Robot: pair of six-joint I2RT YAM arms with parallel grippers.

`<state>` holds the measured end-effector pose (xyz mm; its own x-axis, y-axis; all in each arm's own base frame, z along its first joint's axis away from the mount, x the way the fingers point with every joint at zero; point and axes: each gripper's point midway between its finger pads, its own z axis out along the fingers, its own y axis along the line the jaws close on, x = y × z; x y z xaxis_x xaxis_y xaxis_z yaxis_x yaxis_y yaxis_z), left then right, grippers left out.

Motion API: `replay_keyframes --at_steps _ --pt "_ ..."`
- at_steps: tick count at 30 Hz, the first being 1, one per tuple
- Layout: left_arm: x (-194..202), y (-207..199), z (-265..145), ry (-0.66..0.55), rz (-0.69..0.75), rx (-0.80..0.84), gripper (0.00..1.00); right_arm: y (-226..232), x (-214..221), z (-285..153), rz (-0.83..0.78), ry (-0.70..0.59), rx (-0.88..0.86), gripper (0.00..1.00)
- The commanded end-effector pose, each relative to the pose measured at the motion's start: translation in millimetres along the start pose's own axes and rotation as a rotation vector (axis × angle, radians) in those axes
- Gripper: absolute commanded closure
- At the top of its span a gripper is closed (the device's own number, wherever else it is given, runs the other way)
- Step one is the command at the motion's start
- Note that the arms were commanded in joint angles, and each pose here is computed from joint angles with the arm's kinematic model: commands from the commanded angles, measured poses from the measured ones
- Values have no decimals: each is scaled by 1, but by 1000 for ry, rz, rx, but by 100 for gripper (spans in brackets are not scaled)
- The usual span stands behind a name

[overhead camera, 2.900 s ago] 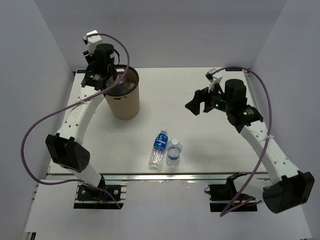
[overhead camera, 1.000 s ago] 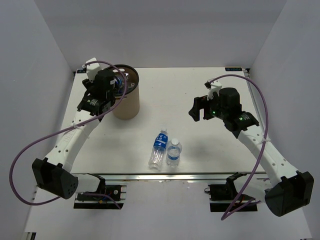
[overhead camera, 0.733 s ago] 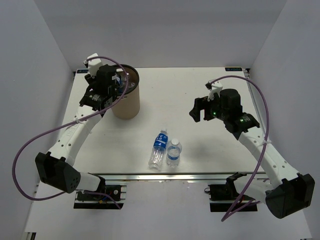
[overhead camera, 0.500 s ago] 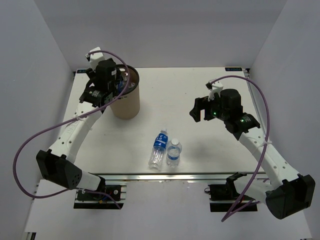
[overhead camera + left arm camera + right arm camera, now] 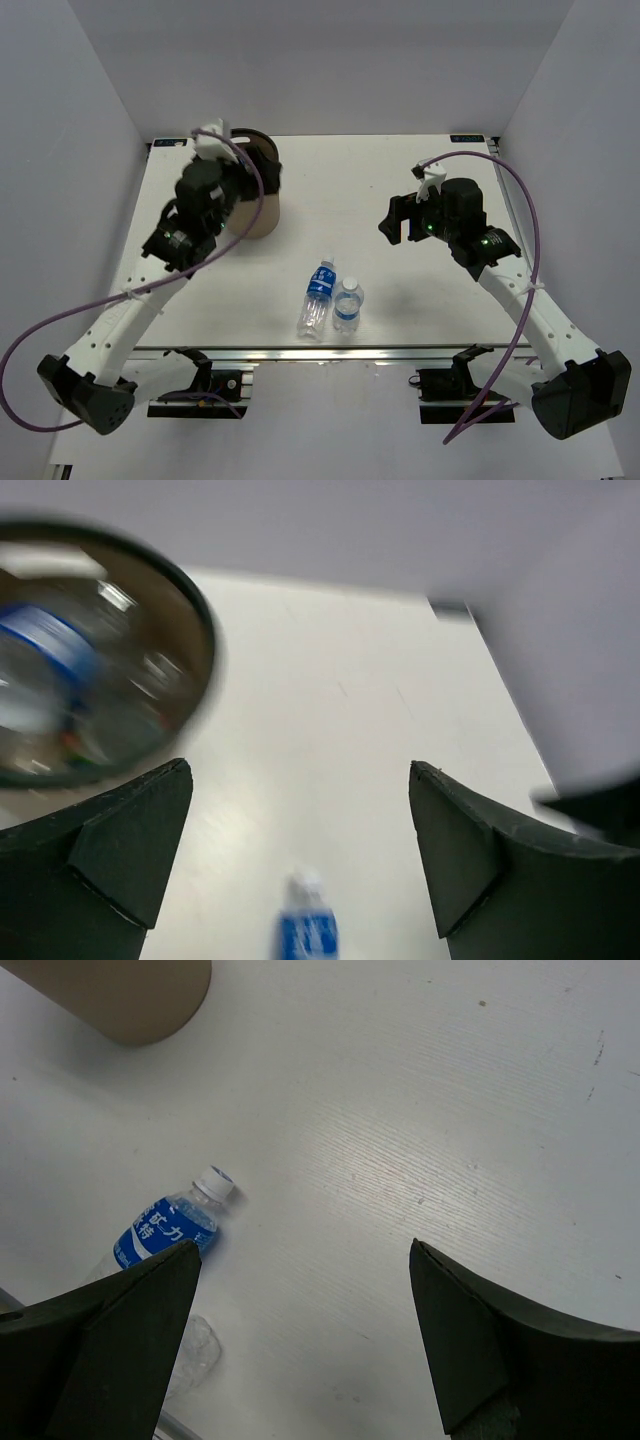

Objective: Put the plastic bottles in the bin

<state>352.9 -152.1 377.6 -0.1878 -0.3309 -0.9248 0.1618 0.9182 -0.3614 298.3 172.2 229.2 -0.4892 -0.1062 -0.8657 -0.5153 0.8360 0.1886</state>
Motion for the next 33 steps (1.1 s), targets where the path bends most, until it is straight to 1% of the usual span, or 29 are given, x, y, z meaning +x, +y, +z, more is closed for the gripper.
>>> replay_keyframes --at_steps 1,3,8,10,12,13,14,15,17,18,19,23,27,30,31,32,33 --pt "67 -37 -10 147 -44 163 2 1 -10 -1 -17 -42 -9 11" --pt "102 -38 -14 235 -50 156 2 1 -9 -1 -16 -41 -10 11" --pt "168 -48 -24 384 -27 182 2 0 -7 1 -12 -34 -7 11" --pt "208 -38 -22 498 12 152 2 -1 -6 3 -11 -28 -6 11" --pt "237 -26 -16 568 26 93 2 -1 -5 4 -10 -25 -4 11" --pt "248 -25 -16 594 31 95 2 -2 -4 4 -10 -23 -3 11" --pt "258 -30 -18 632 24 133 2 -2 -4 4 -10 -24 0 11" --pt "263 -35 -16 640 20 158 2 -3 -4 4 -9 -22 2 11" --pt "284 -37 -16 697 28 178 2 -4 -3 4 -9 -20 11 11" --pt "291 -37 -15 714 36 179 2 -5 -3 4 -9 -22 16 10" --pt "310 -36 -16 775 42 186 2 -5 -3 4 -8 -21 16 11" --pt "343 -34 -16 879 71 189 2 -6 -2 5 -10 -19 18 11" --pt "358 -40 -14 922 68 228 2 -9 0 6 -7 -10 29 11" --pt "369 -33 -14 950 84 200 2 -9 -1 6 -10 -15 34 11" --pt "372 -32 -14 959 84 196 5 -10 -1 6 -9 -17 36 11" --pt "376 -28 -15 972 91 184 17 -10 -1 6 -11 -15 39 11" --pt "374 -28 -13 968 96 172 25 -10 -1 6 -11 -15 39 11"
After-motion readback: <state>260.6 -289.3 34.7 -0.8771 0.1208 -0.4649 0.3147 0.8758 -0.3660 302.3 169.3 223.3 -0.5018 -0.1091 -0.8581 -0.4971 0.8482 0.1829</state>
